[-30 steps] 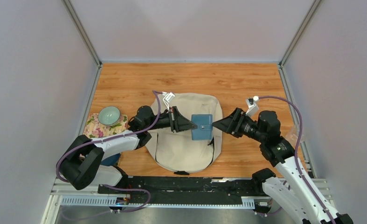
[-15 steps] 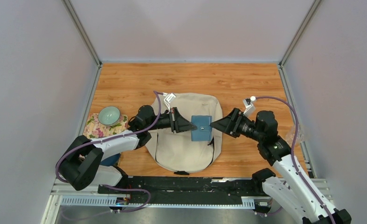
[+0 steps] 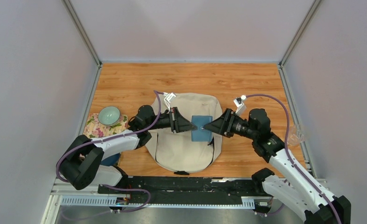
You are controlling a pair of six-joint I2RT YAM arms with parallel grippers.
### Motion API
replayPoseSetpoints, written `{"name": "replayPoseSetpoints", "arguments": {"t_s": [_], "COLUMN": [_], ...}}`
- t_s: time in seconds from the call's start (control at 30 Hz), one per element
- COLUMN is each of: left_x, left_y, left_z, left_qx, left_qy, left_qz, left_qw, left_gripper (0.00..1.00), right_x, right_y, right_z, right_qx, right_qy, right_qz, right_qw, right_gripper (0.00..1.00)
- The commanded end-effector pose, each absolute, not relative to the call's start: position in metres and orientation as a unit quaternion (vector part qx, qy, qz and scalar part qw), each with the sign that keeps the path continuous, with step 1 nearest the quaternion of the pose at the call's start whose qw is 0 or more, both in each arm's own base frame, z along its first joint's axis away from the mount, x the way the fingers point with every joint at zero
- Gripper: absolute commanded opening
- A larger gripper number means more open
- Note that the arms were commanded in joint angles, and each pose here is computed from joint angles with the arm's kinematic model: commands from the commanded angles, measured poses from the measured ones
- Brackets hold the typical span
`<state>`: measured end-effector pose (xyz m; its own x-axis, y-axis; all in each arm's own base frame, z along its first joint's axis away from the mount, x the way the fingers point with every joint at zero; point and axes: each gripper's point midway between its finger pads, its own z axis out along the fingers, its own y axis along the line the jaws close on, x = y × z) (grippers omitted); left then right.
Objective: Pack the student bag
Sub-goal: Pick up the personal item from the center of the board.
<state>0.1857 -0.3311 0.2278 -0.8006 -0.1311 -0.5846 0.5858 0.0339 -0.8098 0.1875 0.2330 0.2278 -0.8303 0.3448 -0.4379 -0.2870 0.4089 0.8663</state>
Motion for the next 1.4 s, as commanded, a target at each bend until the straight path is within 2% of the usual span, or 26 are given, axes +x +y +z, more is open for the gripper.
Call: {"name": "replayPoseSetpoints", "arguments": {"t_s": [0.0,0.1,0.23,0.5,0.87,0.97,1.0,1.1,1.17,1.27,1.37], "left_x": [0.189,0.190,0.192,0.193,0.192,0.191,0.191,0.189,0.190,0.189,0.194], "left_y": [-0.337,-0.337,-0.338,-0.339,-0.338,-0.337,-0.337,-0.337,-0.336,-0.336,-0.333], "left_z": [0.248,0.244,0.241,0.236,0.234,0.235,0.235,0.236,0.236,0.233,0.226], "left_qx": [0.185,0.179,0.175,0.171,0.181,0.183,0.183,0.187,0.185,0.187,0.190], "left_qy": [0.646,0.652,0.656,0.665,0.672,0.672,0.671,0.669,0.670,0.674,0.692], "left_qz": [-0.686,-0.685,-0.684,-0.678,-0.668,-0.667,-0.667,-0.668,-0.668,-0.663,-0.638], "left_qw": [0.279,0.272,0.267,0.261,0.265,0.266,0.266,0.266,0.266,0.265,0.278], "left_gripper": [0.15,0.24,0.31,0.35,0.39,0.39,0.39,0.39,0.39,0.40,0.49], "right_x": [0.187,0.187,0.186,0.186,0.191,0.192,0.192,0.192,0.192,0.195,0.196], "right_y": [0.240,0.242,0.245,0.247,0.248,0.249,0.250,0.250,0.250,0.246,0.240], "right_z": [0.259,0.259,0.259,0.257,0.247,0.243,0.242,0.238,0.237,0.230,0.222], "right_qx": [-0.005,-0.007,-0.010,-0.008,0.004,0.005,0.005,0.011,0.011,0.025,0.034], "right_qy": [0.759,0.759,0.760,0.761,0.772,0.775,0.776,0.779,0.780,0.791,0.804], "right_qz": [0.568,0.569,0.569,0.568,0.558,0.556,0.555,0.551,0.550,0.534,0.512], "right_qw": [0.318,0.316,0.313,0.313,0.305,0.302,0.300,0.297,0.297,0.296,0.300], "right_gripper": [0.59,0.51,0.47,0.38,0.37,0.20,0.18,0.20,0.10,0.01,0.00]}}
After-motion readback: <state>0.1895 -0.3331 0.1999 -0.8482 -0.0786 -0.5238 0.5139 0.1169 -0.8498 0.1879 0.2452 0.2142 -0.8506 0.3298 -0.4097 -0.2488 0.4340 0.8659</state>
